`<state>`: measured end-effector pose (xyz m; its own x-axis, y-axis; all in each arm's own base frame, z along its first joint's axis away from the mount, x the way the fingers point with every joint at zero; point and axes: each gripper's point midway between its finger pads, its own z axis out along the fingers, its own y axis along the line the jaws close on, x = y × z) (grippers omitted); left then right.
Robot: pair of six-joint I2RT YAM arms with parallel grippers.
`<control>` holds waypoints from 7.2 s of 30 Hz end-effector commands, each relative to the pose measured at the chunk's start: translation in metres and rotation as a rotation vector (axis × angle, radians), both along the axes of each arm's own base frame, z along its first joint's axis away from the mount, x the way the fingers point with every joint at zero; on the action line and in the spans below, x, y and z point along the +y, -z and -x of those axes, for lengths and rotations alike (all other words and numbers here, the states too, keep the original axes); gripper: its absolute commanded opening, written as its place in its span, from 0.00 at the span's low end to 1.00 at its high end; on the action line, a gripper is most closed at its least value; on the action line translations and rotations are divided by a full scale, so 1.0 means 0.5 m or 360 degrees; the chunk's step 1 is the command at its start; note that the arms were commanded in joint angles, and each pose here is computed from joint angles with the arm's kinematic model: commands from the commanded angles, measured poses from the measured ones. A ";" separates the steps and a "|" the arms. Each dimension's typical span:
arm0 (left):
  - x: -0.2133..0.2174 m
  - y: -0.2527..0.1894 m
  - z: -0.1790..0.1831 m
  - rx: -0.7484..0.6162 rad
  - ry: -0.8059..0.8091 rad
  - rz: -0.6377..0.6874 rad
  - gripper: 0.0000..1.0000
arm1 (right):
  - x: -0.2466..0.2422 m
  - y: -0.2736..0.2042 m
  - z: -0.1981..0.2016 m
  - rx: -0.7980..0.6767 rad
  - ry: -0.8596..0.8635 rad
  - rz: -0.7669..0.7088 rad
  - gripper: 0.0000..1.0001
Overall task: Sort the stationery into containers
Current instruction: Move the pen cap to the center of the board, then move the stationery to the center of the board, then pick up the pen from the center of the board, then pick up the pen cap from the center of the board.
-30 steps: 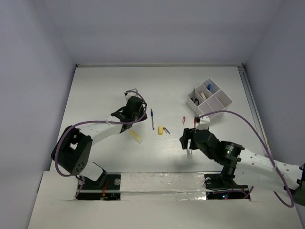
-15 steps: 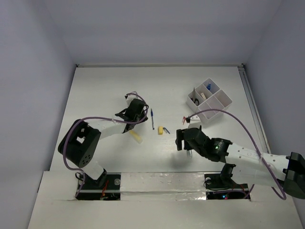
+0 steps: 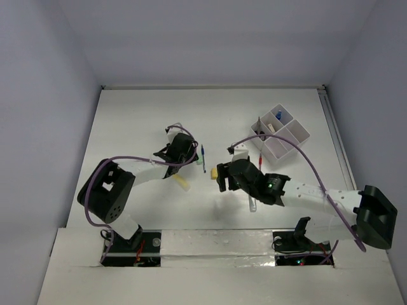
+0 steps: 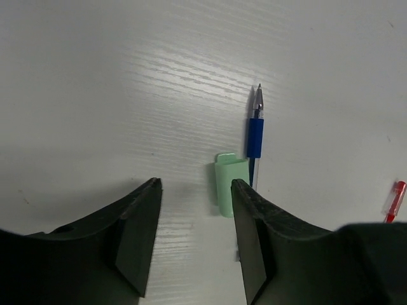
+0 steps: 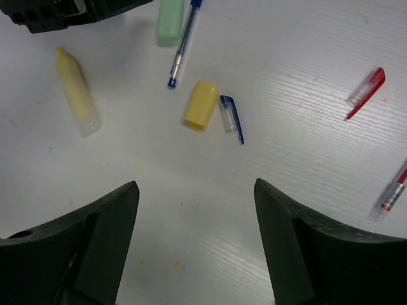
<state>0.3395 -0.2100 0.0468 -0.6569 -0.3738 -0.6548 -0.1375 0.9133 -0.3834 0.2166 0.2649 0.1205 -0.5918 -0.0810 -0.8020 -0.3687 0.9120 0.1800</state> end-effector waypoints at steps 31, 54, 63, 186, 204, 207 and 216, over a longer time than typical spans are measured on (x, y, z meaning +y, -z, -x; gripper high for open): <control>-0.034 -0.836 0.317 -0.1310 0.0872 0.1169 0.99 | 0.309 0.112 -0.230 0.0166 -0.0158 -0.0116 0.07; -0.013 -0.932 0.375 -0.1434 0.0933 0.1214 0.99 | 0.176 0.172 -0.277 0.0256 0.0131 0.0053 0.00; 0.001 -0.926 0.363 -0.1460 0.0865 0.1154 0.99 | 0.138 0.166 -0.283 0.0249 0.0152 0.0148 0.00; -0.087 -0.372 0.231 -0.0600 0.1059 0.0175 0.04 | 0.199 -0.348 -0.110 -0.0251 -0.0001 -0.0870 0.00; 0.035 -0.420 0.195 -0.0764 0.0666 -0.0114 0.00 | 0.073 -0.308 -0.089 -0.0290 0.0114 -0.0538 1.00; 0.052 -0.433 0.195 -0.0797 0.0619 -0.0113 0.00 | 0.056 -0.249 -0.121 -0.0245 0.0236 -0.0350 1.00; 0.067 -0.448 0.205 -0.0851 0.0599 -0.0097 0.00 | 0.081 -0.152 -0.222 -0.0105 0.0283 -0.0179 0.29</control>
